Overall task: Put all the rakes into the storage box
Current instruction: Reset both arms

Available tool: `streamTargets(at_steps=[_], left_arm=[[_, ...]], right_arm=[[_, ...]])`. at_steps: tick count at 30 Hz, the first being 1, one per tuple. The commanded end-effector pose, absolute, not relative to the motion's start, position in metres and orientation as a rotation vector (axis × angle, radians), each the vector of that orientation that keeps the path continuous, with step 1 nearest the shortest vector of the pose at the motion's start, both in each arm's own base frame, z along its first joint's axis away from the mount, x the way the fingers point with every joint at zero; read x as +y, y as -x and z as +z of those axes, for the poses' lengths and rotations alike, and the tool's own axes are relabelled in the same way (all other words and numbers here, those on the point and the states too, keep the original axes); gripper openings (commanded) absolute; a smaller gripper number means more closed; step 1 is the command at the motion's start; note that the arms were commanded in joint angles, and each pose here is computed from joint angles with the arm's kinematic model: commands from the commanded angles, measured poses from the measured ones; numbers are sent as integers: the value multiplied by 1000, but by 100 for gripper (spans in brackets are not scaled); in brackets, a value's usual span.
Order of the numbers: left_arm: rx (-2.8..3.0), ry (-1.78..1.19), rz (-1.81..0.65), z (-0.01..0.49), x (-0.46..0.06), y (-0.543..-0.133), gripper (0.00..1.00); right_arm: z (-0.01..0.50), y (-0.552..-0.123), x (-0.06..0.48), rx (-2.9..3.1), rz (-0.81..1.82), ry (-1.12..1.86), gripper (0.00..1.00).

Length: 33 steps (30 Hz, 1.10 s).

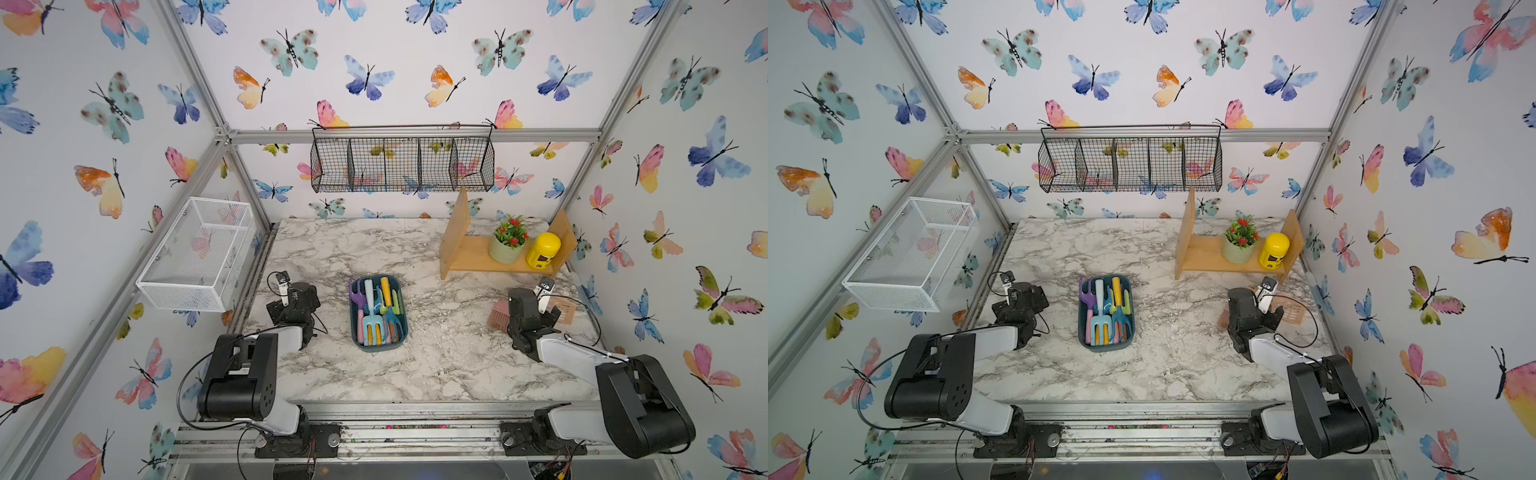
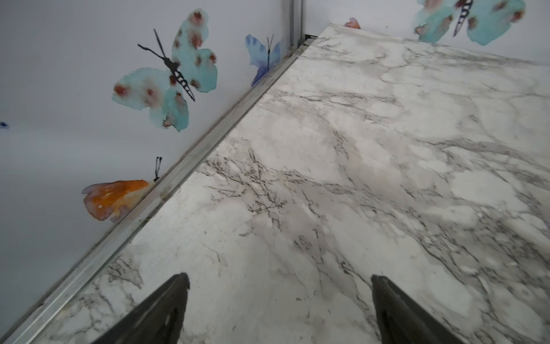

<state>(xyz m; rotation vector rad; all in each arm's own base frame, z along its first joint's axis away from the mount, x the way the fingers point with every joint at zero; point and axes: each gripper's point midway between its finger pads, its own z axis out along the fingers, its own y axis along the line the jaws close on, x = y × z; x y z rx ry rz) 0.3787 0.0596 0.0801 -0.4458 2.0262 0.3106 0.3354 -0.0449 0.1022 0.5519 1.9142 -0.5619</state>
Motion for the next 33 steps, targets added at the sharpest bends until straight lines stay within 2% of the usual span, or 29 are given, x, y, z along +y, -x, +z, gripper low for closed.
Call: streamTargets(at_steps=[1, 4, 9, 16, 23, 24, 26, 33], left_arm=[[1880, 282, 176, 113, 33, -382, 99], [1816, 276, 176, 119, 30, -369, 99], [1780, 253, 197, 123, 25, -364, 99], [1763, 96, 96, 123, 0, -360, 99], [1790, 86, 52, 118, 1, -365, 99], [1757, 36, 27, 119, -6, -359, 99], [1675, 12, 24, 127, -10, -349, 99], [1738, 20, 28, 121, -9, -357, 99]], right_arm=[[117, -349, -46, 1799, -575, -551, 79], [120, -350, -47, 1763, -570, -526, 79], [132, -344, -39, 1667, -415, -441, 79], [118, -375, 5, 1748, -313, -122, 75], [103, -397, 20, 1849, -243, -9, 78], [101, -401, 21, 1869, -242, -2, 81], [99, -406, 20, 1891, -245, -8, 99], [110, -389, 10, 1809, -241, -69, 99]])
